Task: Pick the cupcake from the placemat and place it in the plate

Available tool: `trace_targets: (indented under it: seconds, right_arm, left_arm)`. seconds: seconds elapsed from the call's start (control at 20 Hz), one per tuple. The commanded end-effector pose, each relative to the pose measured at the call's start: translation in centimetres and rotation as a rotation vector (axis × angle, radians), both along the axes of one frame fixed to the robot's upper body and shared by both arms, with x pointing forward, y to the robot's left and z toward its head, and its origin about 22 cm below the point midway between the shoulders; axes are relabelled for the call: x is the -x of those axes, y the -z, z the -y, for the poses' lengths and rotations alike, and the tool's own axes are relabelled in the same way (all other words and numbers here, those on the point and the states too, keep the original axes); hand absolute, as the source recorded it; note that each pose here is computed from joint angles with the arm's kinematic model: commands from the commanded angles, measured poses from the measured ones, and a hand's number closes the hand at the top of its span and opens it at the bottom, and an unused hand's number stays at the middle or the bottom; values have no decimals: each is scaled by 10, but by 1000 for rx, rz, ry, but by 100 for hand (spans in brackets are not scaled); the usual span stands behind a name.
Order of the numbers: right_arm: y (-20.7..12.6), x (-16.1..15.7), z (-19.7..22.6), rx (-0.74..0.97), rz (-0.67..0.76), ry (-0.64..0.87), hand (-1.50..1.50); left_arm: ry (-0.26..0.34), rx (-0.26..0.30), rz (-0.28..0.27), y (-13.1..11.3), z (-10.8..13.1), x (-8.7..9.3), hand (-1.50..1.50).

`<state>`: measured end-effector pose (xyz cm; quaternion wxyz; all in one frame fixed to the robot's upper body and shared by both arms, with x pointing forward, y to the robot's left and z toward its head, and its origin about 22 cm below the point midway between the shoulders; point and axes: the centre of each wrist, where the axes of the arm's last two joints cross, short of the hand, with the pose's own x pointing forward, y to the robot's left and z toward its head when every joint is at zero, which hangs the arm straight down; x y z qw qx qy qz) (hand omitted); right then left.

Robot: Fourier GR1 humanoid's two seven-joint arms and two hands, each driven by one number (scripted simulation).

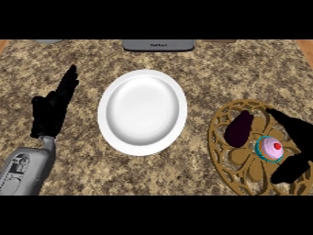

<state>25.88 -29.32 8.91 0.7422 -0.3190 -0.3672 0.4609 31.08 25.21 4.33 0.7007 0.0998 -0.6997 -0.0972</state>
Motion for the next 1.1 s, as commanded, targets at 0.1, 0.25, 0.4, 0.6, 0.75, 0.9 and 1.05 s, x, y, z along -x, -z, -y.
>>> trace_targets:
  seconds: [0.1,0.25,0.4,0.6,0.75,0.9,1.05]
  right_arm:
    - [50,7,-1,1,-16,-7,-150]
    - [30,-7,22,39,71,-21,150]
    - [35,-8,13,43,111,-20,150]
    - [32,-16,10,42,124,-6,150]
    - [39,-12,15,23,200,5,150]
    - [30,39,-23,43,247,132,150]
    - [37,60,-60,98,250,298,150]
  left_arm:
    - [-1,-15,6,8,-1,1,0]
    - [-7,-8,-1,-7,-5,4,0]
    - [6,-3,1,-5,-24,11,0]
    - [6,-1,6,30,5,13,0]
    - [19,0,-12,8,7,7,0]
    - [-5,5,-10,1,-9,14,0]
    - [-34,-2,-12,-1,-17,3,0]
